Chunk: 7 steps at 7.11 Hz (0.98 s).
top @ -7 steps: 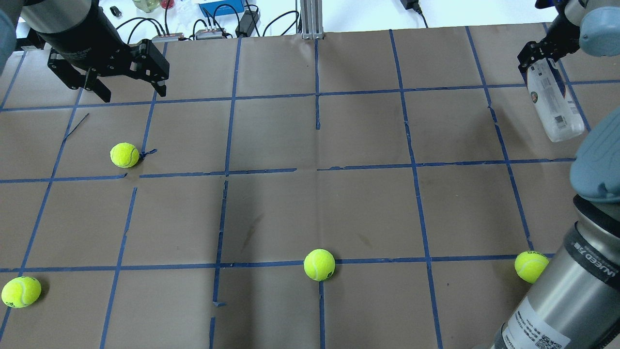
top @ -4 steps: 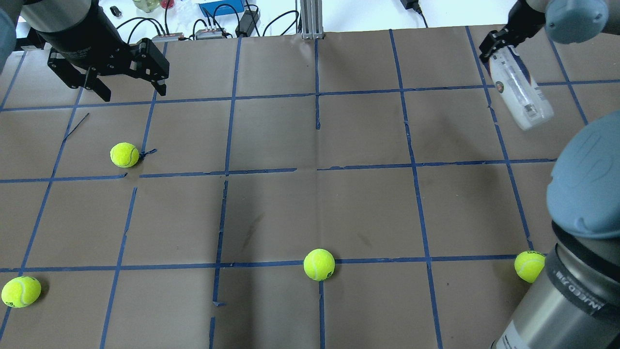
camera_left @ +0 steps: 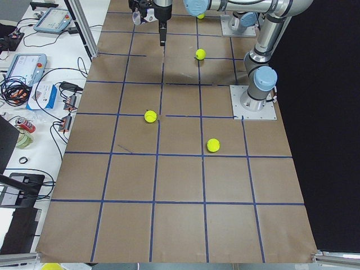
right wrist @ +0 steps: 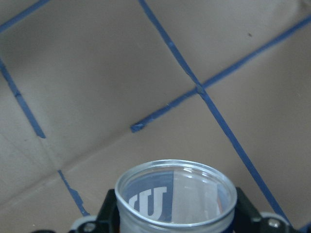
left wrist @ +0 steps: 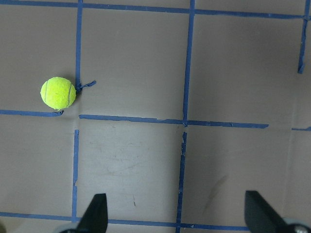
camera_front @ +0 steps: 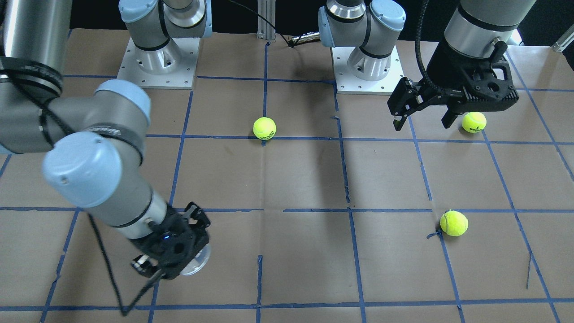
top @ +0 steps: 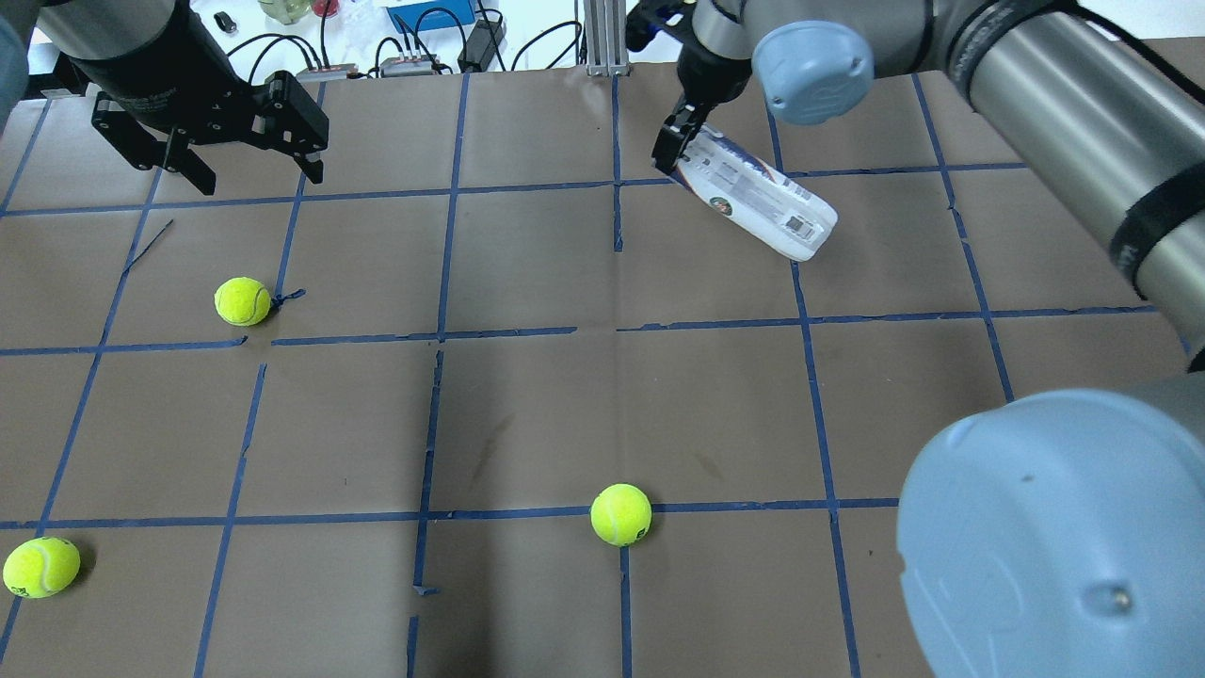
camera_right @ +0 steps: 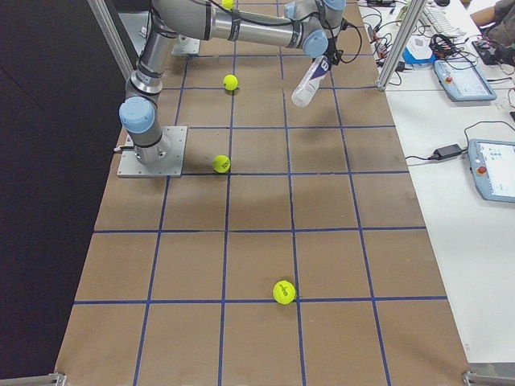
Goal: Lift up tennis ball bucket
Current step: 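Carry the can with the right gripper toward the table center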
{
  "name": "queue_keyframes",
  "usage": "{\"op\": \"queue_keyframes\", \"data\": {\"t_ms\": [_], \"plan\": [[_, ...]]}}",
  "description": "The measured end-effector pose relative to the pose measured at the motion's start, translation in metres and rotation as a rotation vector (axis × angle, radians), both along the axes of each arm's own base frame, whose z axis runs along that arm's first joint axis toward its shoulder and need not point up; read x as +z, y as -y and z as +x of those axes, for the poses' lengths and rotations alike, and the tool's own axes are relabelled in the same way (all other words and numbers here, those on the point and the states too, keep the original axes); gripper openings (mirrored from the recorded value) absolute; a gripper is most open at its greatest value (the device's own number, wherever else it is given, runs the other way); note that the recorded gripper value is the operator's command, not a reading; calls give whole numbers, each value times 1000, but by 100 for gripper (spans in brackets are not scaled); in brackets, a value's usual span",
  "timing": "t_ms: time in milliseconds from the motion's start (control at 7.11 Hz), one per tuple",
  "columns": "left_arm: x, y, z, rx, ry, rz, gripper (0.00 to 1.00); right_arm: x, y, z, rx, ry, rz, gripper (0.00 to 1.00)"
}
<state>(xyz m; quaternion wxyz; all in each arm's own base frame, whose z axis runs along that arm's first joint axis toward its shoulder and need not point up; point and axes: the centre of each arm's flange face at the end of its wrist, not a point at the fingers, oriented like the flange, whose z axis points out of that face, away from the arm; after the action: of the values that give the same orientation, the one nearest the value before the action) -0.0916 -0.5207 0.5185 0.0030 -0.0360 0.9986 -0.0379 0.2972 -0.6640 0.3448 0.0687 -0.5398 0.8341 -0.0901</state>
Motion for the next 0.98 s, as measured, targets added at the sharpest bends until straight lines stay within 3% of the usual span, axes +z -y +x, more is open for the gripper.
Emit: {"op": "queue_keyframes", "data": {"t_ms": [281,562,703,844,984], "plan": [[0,0,0,0,-2,0,100,-36,-28,60,288,16,-32,43],[-1,0,0,0,-1,2,100,-76,-61,114,457,51,-42,44],[-1,0,0,-1,0,2,100,-89,-78,136,502,50,-30,56],[-1,0,0,0,1,2,100,-95,-93,154,536,47,-23,86],[-1,0,0,0,3,2,100,-98,-103,165,558,48,-19,100]]}}
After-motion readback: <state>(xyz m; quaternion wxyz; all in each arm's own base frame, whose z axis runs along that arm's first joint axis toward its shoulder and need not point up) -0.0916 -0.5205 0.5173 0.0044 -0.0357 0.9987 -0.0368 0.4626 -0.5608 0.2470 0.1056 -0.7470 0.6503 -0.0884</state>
